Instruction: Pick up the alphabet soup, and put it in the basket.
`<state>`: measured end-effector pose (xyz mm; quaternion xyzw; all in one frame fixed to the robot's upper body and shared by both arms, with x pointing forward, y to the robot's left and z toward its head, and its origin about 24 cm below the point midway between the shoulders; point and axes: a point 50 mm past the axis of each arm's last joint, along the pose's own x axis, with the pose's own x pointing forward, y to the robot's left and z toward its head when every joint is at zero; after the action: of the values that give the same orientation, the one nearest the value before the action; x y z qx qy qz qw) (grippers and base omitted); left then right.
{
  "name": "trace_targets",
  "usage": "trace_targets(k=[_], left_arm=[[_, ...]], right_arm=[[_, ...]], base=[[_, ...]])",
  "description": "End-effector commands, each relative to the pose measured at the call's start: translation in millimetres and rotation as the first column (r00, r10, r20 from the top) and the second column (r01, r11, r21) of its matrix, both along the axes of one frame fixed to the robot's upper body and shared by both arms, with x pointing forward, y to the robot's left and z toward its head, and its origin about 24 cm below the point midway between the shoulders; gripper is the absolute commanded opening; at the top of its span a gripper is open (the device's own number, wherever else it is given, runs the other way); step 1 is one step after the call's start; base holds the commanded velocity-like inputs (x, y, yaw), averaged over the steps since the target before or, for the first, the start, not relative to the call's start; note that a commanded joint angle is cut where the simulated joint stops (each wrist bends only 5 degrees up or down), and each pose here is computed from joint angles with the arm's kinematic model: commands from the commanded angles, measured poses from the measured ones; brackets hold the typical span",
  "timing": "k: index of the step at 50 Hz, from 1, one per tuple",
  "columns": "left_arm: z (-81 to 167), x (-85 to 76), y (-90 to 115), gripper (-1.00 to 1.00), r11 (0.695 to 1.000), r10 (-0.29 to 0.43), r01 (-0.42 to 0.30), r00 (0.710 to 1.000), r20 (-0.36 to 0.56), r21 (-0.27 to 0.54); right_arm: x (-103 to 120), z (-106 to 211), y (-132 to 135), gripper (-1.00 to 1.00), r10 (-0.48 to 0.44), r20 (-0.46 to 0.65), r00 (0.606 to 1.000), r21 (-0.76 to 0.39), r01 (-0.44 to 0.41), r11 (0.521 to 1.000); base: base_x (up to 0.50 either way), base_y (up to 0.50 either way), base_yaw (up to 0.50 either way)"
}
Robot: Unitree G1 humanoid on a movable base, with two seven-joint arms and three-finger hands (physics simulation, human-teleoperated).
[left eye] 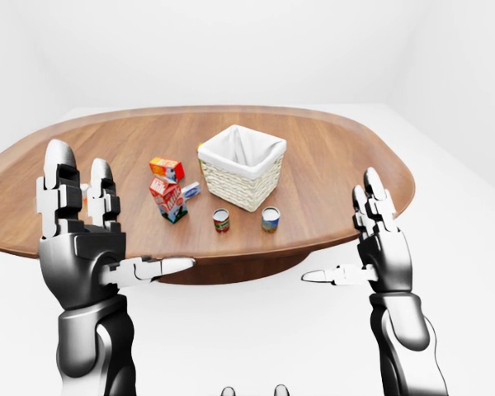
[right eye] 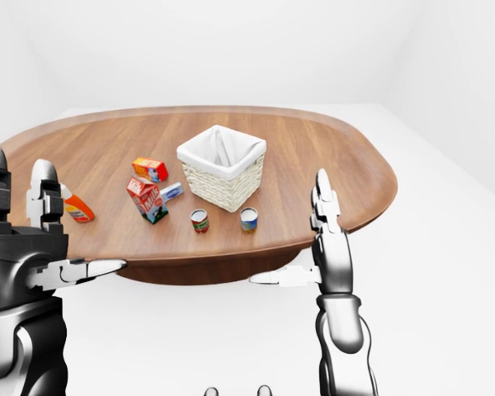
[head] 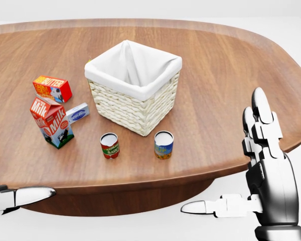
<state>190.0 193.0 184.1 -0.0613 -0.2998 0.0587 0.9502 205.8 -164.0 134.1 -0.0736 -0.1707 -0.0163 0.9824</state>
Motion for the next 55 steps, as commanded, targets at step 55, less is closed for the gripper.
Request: trace_targets(k=[55], left_arm=[[1.4,-1.1,0.0,1.0,1.0,-0.002,0.002,1.0,0.008,0.0]], right_arm=[[0.2,-2.1,4.4,1.0,0.009,-0.011,1.0,-0.024,-0.01,1.0]], base=[[0.37,-0.11,0.0]])
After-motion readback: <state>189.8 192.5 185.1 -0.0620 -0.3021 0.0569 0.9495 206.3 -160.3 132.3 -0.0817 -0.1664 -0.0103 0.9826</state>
